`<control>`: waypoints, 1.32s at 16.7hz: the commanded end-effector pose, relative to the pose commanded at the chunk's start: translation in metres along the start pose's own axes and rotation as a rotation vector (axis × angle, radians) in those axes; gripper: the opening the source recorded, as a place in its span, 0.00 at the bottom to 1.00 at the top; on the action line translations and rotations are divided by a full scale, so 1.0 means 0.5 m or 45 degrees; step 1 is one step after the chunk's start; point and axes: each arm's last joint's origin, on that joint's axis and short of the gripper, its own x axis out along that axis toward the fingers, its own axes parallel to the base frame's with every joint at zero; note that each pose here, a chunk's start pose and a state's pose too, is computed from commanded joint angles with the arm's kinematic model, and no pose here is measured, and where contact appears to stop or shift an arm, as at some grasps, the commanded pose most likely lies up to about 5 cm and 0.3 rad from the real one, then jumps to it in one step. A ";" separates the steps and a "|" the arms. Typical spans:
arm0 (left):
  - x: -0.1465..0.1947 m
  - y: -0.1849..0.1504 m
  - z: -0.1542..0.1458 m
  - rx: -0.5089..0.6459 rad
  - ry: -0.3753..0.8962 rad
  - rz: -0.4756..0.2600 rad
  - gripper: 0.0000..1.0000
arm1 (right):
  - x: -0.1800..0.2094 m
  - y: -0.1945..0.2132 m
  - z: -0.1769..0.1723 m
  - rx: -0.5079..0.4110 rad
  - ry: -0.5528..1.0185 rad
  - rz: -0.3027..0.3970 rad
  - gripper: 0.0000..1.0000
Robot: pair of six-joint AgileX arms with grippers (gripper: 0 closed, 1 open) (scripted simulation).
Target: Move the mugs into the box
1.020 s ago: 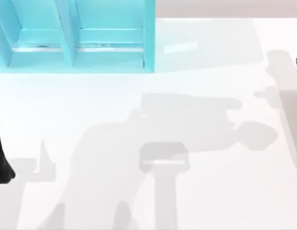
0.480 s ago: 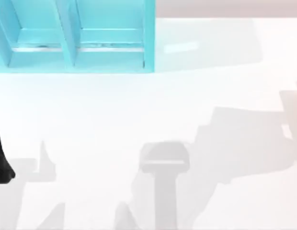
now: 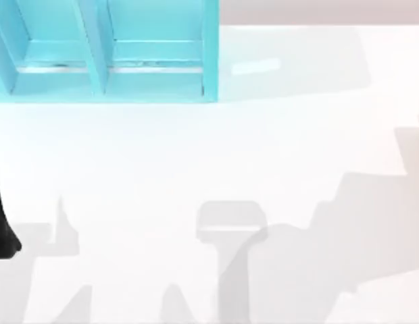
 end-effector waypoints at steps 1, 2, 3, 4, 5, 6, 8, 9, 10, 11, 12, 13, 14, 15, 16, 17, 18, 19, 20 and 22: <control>0.000 0.000 0.000 0.000 0.000 0.000 1.00 | 0.001 0.000 0.000 0.001 0.000 0.000 0.00; 0.000 0.000 0.000 0.000 0.000 0.000 1.00 | 0.007 0.000 0.000 0.002 -0.002 -0.001 0.00; 0.000 0.000 0.000 0.000 0.000 0.000 1.00 | 0.018 -0.001 0.000 0.003 -0.002 -0.001 0.00; 0.000 0.000 0.000 0.000 0.000 0.000 1.00 | 0.034 -0.001 0.001 0.003 -0.001 -0.001 0.00; 0.000 0.000 0.000 0.000 0.000 0.000 1.00 | 0.050 -0.001 0.001 0.002 0.000 -0.001 0.00; 0.000 0.000 0.000 0.000 0.000 0.000 1.00 | 0.060 -0.001 0.001 0.001 0.000 -0.001 0.00; 0.000 0.000 0.000 0.000 0.000 0.000 1.00 | 0.082 -0.001 0.000 0.000 -0.002 -0.002 0.00; 0.000 0.000 0.000 0.000 0.000 0.000 1.00 | 0.098 0.000 -0.001 0.000 -0.004 -0.002 0.00; 0.000 0.000 0.000 0.000 0.000 0.000 1.00 | 0.113 0.000 -0.002 0.000 -0.004 -0.002 0.00; 0.000 0.000 0.000 0.000 0.000 0.000 1.00 | 0.123 0.000 -0.003 0.000 -0.003 -0.001 0.00; 0.000 0.000 0.000 0.000 0.000 0.000 1.00 | 0.127 -0.001 -0.004 0.002 -0.002 0.000 0.00; 0.000 0.000 0.000 0.000 0.000 0.000 1.00 | 0.127 -0.001 -0.004 0.002 -0.002 0.000 0.00; 0.000 0.000 0.000 0.000 0.000 0.000 1.00 | 0.127 -0.001 -0.004 0.002 -0.002 0.000 0.00; 0.000 0.000 0.000 0.000 0.000 0.000 1.00 | 0.127 -0.001 -0.004 0.002 -0.002 0.000 0.00; 0.000 0.000 0.000 0.000 0.000 0.000 1.00 | 0.127 -0.001 -0.004 0.002 -0.002 0.000 0.08; 0.000 0.000 0.000 0.000 0.000 0.000 1.00 | 0.127 -0.001 -0.004 0.002 -0.002 0.000 0.15; 0.000 0.000 0.000 0.000 0.000 0.000 1.00 | 0.127 -0.001 -0.004 0.002 -0.002 0.000 0.23; 0.000 0.000 0.000 0.000 0.000 0.000 1.00 | 0.127 -0.001 -0.004 0.002 -0.002 0.000 0.30; 0.000 0.000 0.000 0.000 0.000 0.000 1.00 | 0.127 -0.001 -0.004 0.002 -0.002 0.000 0.38; 0.000 0.000 0.000 0.000 0.000 0.000 1.00 | 0.127 -0.001 -0.004 0.002 -0.002 0.000 0.53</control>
